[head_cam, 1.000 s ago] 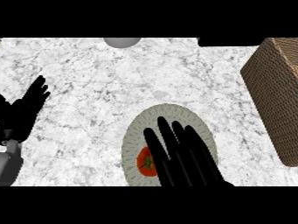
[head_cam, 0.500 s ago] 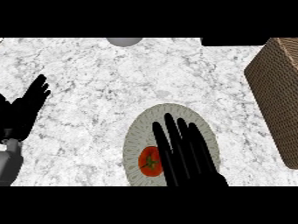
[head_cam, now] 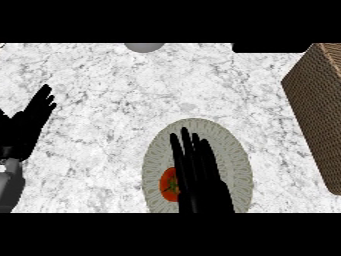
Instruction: Pick the tomato from the placemat and place it in the basket
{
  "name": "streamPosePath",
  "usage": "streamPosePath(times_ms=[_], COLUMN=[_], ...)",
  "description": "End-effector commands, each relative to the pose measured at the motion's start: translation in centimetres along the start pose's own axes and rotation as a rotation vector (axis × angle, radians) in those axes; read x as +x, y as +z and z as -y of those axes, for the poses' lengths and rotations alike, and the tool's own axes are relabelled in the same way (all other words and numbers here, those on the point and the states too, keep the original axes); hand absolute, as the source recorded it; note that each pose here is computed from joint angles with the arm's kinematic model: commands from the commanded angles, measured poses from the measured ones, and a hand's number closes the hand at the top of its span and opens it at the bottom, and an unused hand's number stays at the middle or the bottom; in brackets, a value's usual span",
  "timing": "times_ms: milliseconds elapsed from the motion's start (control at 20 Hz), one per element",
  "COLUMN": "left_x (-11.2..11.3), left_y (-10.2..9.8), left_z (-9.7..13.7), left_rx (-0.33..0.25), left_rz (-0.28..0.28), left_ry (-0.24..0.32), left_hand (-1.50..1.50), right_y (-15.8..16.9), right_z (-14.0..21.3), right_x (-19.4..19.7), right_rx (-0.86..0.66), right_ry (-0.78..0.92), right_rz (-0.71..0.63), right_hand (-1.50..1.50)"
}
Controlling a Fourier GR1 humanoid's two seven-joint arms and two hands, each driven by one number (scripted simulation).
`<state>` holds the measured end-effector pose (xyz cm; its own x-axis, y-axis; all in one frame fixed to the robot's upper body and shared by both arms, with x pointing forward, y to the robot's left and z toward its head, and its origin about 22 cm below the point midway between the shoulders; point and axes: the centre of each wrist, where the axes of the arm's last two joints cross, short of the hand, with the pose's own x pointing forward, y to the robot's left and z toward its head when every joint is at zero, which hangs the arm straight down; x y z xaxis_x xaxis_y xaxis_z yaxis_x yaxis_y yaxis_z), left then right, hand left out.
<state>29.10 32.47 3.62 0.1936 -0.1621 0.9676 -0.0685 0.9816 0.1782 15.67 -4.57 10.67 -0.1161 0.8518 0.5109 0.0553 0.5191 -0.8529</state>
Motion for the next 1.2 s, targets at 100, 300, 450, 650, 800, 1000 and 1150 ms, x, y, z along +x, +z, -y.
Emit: streamPosePath(times_ms=[100,300,450,650,800,1000,1150], left_x=[-1.8,0.1,1.2,-0.1,-0.2,1.0,1.3], left_y=[-0.3,-0.1,-1.2,0.3,0.2,1.4,0.0], left_z=[1.6,0.4,-0.6,0.1,1.4,0.9,0.7], left_rx=[-0.022,-0.009,-0.001,0.007,0.001,-0.010,0.009], left_rz=[0.007,0.010,0.006,0.011,0.004,-0.014,0.000], left_ry=[0.006,-0.008,0.000,0.008,0.008,-0.008,-0.001], left_hand=[0.00,0.00,0.00,0.00,0.00,0.00,0.00], right_y=[-0.8,-0.5,-0.5,0.1,-0.7,-0.2,0.6], right_z=[-3.7,-5.8,-3.2,-2.1,-4.4,-4.2,-3.8], right_x=[-1.0,-4.0,-1.9,-3.0,-4.1,-3.5,-3.9], right_rx=[0.092,0.122,0.113,0.119,0.117,0.137,0.148], right_ry=[0.051,0.057,0.057,0.059,0.037,-0.022,-0.006], right_rz=[-0.076,-0.109,-0.093,-0.084,-0.065,-0.027,-0.014], right_hand=[-1.50,-1.50,-1.50,-1.50,-1.50,-1.50,-1.50])
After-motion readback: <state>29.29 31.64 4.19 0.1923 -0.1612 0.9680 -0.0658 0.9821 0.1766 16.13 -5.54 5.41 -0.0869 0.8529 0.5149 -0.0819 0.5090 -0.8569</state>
